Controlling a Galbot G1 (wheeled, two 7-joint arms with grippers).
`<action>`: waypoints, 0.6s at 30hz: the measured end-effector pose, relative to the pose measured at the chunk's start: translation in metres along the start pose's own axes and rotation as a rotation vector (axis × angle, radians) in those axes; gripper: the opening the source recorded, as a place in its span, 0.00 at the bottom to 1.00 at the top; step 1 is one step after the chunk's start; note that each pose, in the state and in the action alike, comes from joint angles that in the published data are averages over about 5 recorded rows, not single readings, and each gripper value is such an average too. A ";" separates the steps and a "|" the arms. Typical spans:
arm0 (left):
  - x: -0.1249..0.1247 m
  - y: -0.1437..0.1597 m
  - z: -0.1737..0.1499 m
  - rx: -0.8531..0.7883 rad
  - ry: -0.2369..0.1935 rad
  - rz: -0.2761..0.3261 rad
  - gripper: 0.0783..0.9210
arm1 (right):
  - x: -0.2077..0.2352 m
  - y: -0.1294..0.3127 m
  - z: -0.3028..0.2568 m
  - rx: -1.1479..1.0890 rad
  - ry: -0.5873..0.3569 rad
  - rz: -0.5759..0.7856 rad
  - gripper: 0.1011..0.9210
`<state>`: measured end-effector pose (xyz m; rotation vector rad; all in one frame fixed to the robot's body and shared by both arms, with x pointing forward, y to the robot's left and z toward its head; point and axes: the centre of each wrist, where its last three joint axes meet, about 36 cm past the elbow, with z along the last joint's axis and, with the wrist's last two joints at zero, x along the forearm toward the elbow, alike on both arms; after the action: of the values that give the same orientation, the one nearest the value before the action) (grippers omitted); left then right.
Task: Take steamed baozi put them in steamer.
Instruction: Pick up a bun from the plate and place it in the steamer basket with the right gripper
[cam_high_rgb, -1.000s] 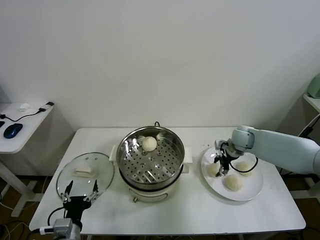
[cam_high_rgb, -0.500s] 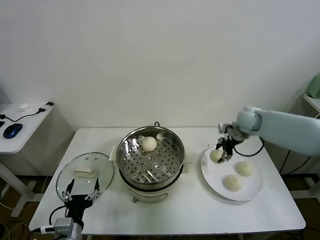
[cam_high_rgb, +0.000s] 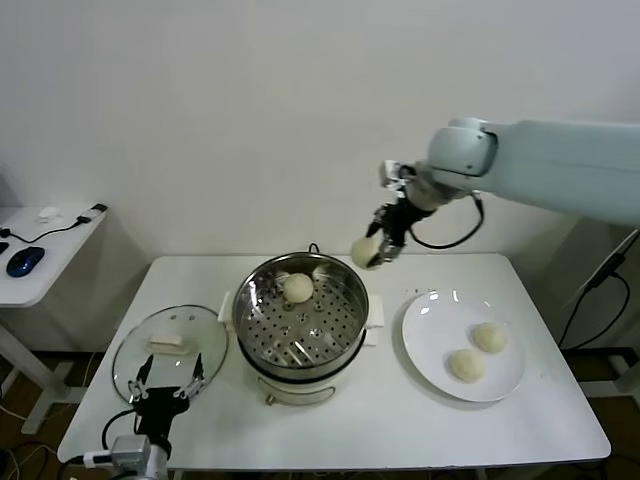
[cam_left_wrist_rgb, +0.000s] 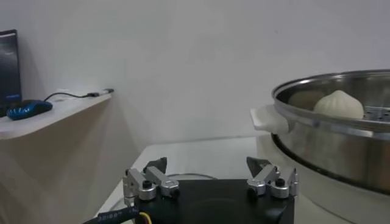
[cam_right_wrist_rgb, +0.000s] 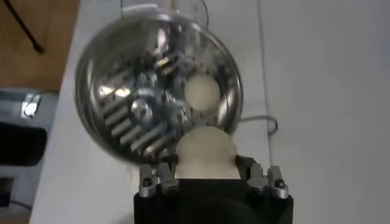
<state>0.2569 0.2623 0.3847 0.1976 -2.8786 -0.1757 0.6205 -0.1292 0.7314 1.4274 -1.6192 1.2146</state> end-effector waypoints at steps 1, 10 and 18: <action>0.000 0.000 -0.001 0.001 -0.001 -0.001 0.88 | -0.006 0.003 -0.010 0.003 -0.001 -0.006 0.67; 0.000 0.000 -0.002 0.001 -0.007 0.000 0.88 | -0.074 0.026 -0.071 0.014 0.014 -0.042 0.67; -0.003 0.001 -0.001 0.001 -0.006 -0.002 0.88 | -0.135 0.039 -0.088 0.009 0.043 -0.040 0.67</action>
<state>0.2598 0.2633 0.3848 0.2003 -2.8843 -0.1748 0.5998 0.0019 0.6315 1.4223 -1.5510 1.2231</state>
